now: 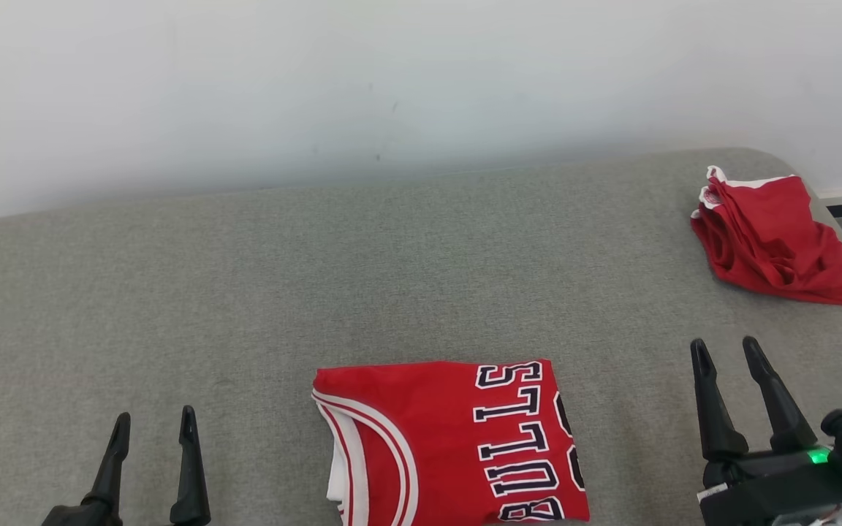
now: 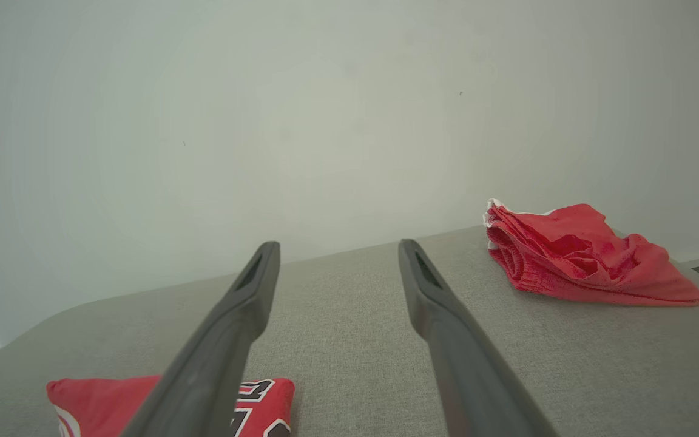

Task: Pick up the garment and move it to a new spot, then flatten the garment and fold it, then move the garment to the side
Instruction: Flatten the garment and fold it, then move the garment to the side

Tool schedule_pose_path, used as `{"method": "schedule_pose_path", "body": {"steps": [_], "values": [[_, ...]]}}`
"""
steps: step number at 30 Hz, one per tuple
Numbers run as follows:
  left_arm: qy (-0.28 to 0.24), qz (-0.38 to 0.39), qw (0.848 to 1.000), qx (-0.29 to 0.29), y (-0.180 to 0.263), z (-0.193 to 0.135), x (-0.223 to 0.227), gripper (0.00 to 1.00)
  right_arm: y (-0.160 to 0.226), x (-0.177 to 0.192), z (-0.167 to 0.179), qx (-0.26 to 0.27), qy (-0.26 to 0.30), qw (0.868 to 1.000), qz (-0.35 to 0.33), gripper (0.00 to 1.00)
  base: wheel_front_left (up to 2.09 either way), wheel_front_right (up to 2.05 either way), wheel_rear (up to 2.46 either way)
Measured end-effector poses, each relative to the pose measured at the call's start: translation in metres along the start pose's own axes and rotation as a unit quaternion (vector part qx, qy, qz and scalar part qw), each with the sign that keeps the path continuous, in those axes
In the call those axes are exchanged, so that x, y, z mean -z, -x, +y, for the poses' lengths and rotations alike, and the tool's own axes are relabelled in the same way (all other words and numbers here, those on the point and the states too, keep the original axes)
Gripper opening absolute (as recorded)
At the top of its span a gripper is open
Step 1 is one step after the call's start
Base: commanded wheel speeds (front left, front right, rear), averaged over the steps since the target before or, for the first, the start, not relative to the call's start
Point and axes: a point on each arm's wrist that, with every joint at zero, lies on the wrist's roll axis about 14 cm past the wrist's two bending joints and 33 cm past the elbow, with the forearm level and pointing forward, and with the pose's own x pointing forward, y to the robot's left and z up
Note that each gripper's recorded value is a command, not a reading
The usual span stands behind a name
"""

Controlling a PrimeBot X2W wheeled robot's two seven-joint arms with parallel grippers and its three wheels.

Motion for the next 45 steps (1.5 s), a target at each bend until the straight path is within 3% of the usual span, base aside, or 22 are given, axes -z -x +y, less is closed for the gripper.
{"method": "schedule_pose_path", "body": {"steps": [6,17,37,45], "values": [[-0.010,-0.002,1.000,0.009,-0.003,-0.003,-0.001,1.00,0.018,0.012,-0.007,0.021,0.009,1.000,0.016,1.00,0.00,0.00,0.00],[-0.029,0.017,0.999,0.018,0.003,0.000,0.010,1.00,0.014,0.019,0.014,-0.011,0.044,0.999,0.025,1.00,0.00,0.00,0.00],[-0.029,0.020,0.999,0.008,0.011,0.010,0.010,1.00,0.007,0.028,0.021,-0.023,0.050,0.998,0.036,1.00,0.00,0.00,0.00],[-0.029,0.020,0.999,0.000,0.007,0.014,0.010,1.00,0.005,0.074,0.022,-0.033,0.052,0.992,0.110,1.00,0.00,0.00,0.00]]}}
